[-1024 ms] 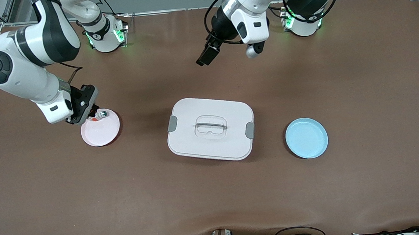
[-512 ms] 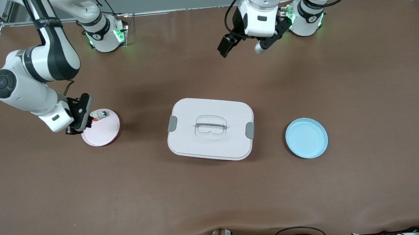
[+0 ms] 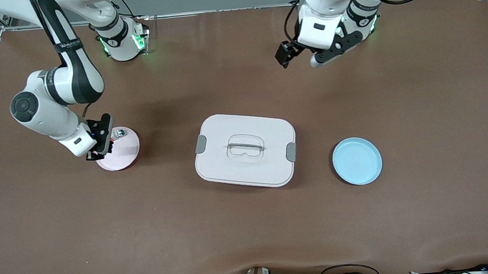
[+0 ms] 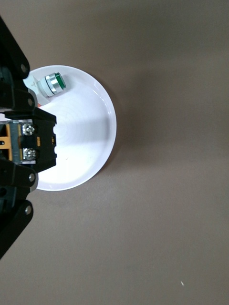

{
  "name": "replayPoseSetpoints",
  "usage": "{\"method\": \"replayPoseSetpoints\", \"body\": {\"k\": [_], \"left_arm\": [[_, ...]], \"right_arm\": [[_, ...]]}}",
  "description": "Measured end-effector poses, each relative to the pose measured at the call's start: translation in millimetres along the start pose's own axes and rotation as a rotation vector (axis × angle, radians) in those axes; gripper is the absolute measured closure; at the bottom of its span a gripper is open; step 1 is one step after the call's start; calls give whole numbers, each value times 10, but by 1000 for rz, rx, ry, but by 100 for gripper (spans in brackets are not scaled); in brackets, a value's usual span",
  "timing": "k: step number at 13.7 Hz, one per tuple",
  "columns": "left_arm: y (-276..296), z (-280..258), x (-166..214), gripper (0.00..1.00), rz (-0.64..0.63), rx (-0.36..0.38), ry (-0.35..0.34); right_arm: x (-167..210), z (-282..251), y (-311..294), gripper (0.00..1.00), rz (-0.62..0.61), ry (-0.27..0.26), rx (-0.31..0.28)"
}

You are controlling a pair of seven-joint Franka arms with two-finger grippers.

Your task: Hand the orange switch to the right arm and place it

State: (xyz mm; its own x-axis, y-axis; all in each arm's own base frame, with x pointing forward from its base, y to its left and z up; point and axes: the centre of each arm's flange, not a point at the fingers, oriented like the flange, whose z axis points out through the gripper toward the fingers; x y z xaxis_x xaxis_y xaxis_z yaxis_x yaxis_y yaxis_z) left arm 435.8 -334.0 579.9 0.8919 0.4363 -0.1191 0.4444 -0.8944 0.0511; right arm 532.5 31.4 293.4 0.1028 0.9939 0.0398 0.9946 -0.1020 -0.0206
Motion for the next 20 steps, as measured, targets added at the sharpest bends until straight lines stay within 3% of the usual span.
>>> {"method": "replayPoseSetpoints", "body": {"k": [11,20], "left_arm": [[-1512,-47,1251,0,229,41,25],[-2340,-316,1889,0,261,17,57]], "right_arm": [[-187,740,-182,67,-5,-18,-56],[-239,1099,-314,67,-3,-29,-81]]}}
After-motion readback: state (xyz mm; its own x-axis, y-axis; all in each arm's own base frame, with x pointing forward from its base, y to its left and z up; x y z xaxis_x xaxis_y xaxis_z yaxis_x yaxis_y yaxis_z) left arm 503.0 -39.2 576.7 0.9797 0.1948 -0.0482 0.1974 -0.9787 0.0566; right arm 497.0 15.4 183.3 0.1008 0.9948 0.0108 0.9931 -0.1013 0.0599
